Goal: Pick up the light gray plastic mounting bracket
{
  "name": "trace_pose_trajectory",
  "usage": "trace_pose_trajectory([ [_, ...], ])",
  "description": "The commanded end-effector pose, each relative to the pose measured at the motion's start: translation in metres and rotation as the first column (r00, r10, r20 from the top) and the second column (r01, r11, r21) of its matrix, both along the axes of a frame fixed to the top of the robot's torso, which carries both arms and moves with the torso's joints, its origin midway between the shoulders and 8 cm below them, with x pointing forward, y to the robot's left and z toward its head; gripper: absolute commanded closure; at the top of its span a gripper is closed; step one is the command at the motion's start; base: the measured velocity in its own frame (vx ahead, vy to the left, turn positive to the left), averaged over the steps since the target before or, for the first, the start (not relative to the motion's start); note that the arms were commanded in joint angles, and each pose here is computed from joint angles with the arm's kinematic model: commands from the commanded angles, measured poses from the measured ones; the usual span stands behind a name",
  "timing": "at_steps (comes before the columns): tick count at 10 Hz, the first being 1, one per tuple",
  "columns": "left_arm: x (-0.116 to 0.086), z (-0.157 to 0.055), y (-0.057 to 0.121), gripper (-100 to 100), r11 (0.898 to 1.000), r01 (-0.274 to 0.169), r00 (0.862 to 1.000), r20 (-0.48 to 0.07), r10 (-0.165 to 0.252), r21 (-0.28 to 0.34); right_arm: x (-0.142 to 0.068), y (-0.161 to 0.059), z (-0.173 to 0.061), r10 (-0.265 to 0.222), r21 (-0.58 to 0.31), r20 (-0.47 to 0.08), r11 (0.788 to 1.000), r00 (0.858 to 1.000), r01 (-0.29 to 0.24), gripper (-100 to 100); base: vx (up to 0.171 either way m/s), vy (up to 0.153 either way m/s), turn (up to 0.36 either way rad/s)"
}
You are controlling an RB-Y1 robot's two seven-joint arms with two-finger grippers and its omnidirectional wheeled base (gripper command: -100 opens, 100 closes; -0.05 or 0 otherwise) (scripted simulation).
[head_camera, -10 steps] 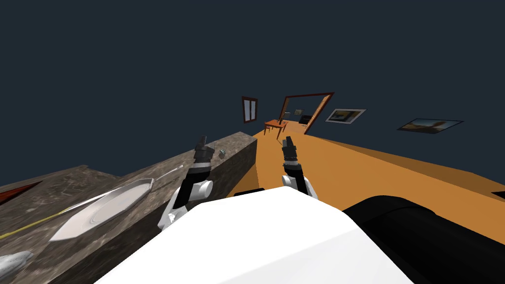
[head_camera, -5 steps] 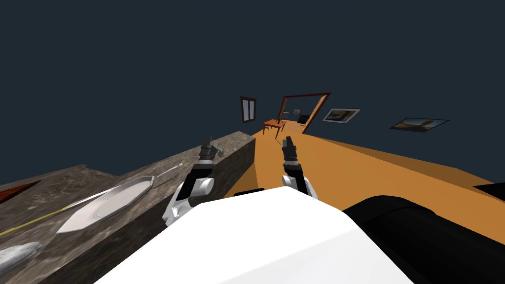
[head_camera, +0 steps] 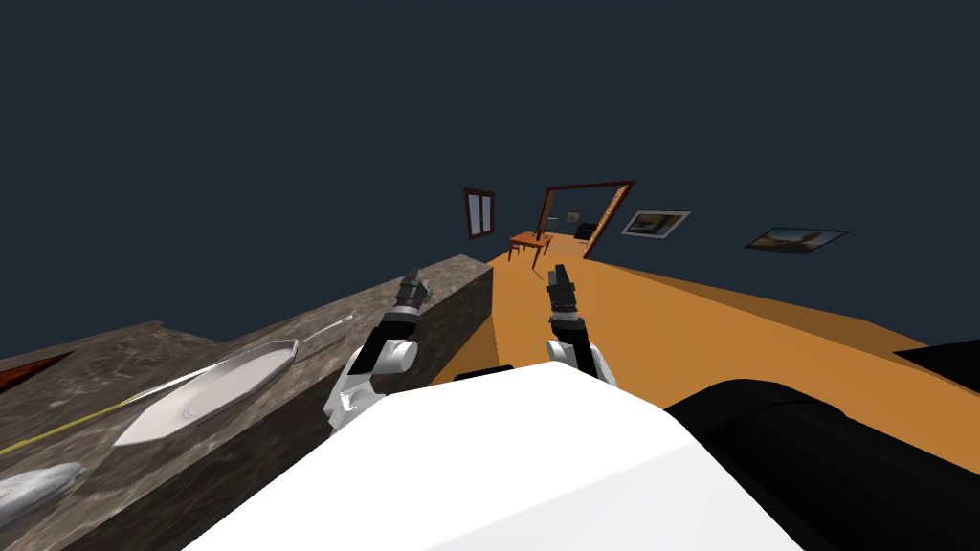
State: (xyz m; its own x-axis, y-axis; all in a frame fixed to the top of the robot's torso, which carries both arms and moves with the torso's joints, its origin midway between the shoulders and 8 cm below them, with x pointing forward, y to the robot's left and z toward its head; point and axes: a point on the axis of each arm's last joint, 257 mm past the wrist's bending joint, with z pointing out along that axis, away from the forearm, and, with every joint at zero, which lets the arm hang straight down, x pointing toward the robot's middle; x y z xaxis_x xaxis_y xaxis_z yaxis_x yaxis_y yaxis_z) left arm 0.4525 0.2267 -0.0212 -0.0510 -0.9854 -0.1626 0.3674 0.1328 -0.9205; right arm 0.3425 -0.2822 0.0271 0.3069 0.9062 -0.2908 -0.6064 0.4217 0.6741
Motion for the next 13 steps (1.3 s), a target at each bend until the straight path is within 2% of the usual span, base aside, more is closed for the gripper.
trace_pose_trajectory([
  [1, 0.007, -0.011, -0.003, -100, 1.000, 0.003, 0.999, -0.046, -0.002, 0.008, 0.000, 0.000, 0.000, 0.000, 0.000, 0.000, 1.000, 1.000, 0.000, 0, -0.041, -0.027, -0.026],
  [2, 0.014, -0.015, -0.008, -100, 1.000, 0.016, 0.998, -0.067, -0.015, 0.017, 0.000, 0.000, 0.000, 0.000, 0.000, 0.000, 1.000, 1.000, 0.000, 0, -0.048, -0.027, -0.054],
  [6, 0.025, -0.038, -0.012, -100, 0.999, 0.027, 0.987, -0.161, -0.021, 0.035, 0.000, 0.000, 0.000, 0.000, 0.000, 0.000, 1.000, 1.000, 0.000, 0, -0.028, -0.023, -0.025],
  [7, 0.026, -0.040, -0.012, -100, 0.999, 0.027, 0.985, -0.170, -0.021, 0.036, 0.000, 0.000, 0.000, 0.000, 0.000, 0.000, 1.000, 1.000, 0.000, 0, -0.012, -0.008, 0.001],
  [11, 0.040, -0.072, -0.020, -100, 0.996, 0.058, 0.956, -0.290, -0.036, 0.069, 0.000, 0.000, 0.000, 0.000, 0.000, 0.000, 1.000, 1.000, 0.000, 0, -0.025, -0.019, -0.042],
  [12, 0.040, -0.074, -0.020, -100, 0.996, 0.059, 0.953, -0.300, -0.035, 0.070, 0.000, 0.000, 0.000, 0.000, 0.000, 0.000, 1.000, 1.000, 0.000, 0, -0.008, -0.007, 0.005],
  [13, 0.046, -0.085, -0.023, -100, 0.993, 0.076, 0.941, -0.337, -0.042, 0.087, 0.000, 0.000, 0.000, 0.000, 0.000, 0.000, 1.000, 1.000, 0.000, 0, -0.010, -0.010, -0.057],
])
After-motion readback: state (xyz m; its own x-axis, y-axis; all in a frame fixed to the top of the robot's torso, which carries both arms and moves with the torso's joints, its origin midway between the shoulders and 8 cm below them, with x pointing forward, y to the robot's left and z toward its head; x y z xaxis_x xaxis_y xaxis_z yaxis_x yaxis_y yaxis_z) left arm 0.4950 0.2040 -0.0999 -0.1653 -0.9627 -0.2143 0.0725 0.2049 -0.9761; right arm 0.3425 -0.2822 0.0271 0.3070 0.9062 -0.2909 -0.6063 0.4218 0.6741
